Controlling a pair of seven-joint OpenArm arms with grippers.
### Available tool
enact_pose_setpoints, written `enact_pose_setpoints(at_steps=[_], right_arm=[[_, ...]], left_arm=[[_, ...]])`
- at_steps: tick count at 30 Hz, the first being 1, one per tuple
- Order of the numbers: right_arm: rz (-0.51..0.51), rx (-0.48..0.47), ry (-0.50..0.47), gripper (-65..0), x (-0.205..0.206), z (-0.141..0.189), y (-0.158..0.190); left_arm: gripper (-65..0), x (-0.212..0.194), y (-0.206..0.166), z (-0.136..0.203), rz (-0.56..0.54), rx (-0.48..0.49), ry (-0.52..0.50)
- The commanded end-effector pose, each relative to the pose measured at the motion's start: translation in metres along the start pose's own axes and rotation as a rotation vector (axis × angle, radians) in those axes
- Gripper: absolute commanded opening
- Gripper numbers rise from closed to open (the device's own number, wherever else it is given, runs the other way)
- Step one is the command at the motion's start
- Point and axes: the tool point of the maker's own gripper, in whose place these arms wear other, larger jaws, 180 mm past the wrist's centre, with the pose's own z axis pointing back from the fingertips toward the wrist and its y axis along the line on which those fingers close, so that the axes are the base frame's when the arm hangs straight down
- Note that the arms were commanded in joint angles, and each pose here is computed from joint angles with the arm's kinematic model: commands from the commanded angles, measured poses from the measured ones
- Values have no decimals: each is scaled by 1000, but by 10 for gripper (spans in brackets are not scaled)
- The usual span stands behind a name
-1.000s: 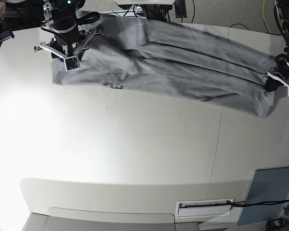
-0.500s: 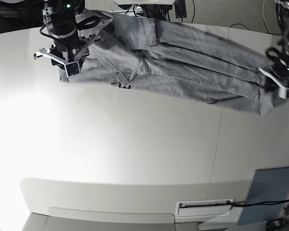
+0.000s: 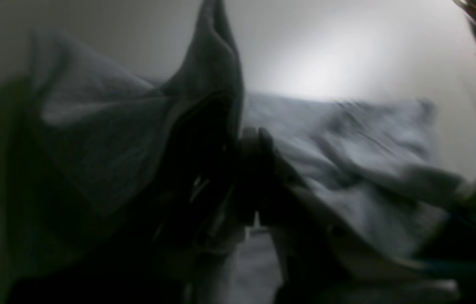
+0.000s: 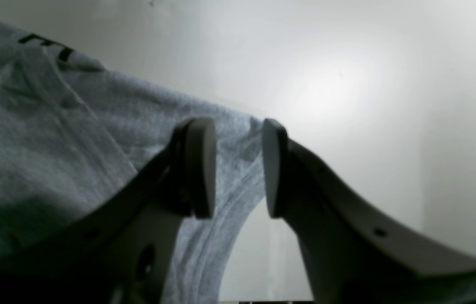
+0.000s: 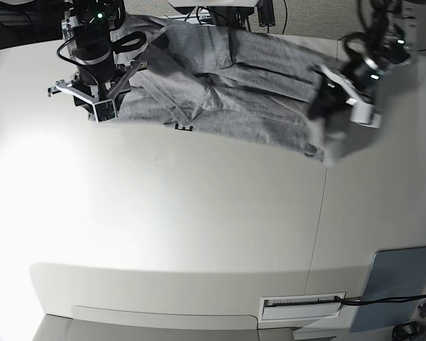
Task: Fold the T-shirt properly
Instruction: 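Grasp the folded end with the left gripper and fold it toward the right gripper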
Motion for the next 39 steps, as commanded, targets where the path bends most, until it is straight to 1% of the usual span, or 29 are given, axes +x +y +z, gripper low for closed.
enact_pose_setpoints(at_steps=[1, 3, 5, 8, 12, 14, 16, 19, 20, 22, 23, 24, 27, 29, 31, 34, 37, 38, 39], right_arm=[[4, -17, -38, -459, 9, 3, -5], [4, -17, -38, -459, 9, 3, -5], [4, -17, -38, -459, 9, 3, -5], [4, -17, -39, -459, 9, 3, -5], [4, -16, -39, -459, 9, 3, -5], [3, -16, -39, -459, 9, 3, -5], [4, -16, -38, -459, 9, 3, -5], [4, -16, -37, -459, 9, 3, -5], [4, -16, -38, -459, 9, 3, -5], [3, -16, -37, -459, 9, 3, -5], [4, -16, -37, -459, 9, 3, -5], [4, -16, -37, -459, 9, 3, -5], [4, -17, -37, -459, 9, 3, -5], [4, -17, -37, -459, 9, 3, -5], [4, -17, -37, -459, 9, 3, -5], [4, -17, -39, -459, 9, 3, -5], [4, -17, -39, -459, 9, 3, -5], [4, -16, -38, -459, 9, 3, -5], [3, -16, -39, -459, 9, 3, -5]], left_arm=[[-650, 3, -14, -3, -13, -46, -19], [-650, -9, -29, -13, -13, -76, 15], [-650, -18, -40, -19, 12, -91, 33], [-650, -30, -57, -25, 0, -132, 66], [-650, -29, -73, -34, -1, -166, 42], [-650, -25, -77, -40, 13, -164, 24], [-650, -26, -80, -46, 5, -164, 41], [-650, -35, -90, -51, -52, -191, 99], [-573, -38, -97, -51, -68, -221, 110], [-388, -38, -116, -53, -104, -302, 105], [-328, -37, -123, -54, -113, -327, 100], [-310, -34, -127, -56, -120, -342, 93], [-311, -21, -129, -62, -152, -354, 67], [-311, -12, -120, -64, -169, -330, 51], [-311, -3, -102, -63, -175, -279, 38], [-311, 6, -66, -55, -156, -163, 29], [-311, 7, -33, -42, -132, -50, 33], [-321, 5, -24, -39, -142, -18, 42], [-349, 2, -15, -35, -161, 25, 60]])
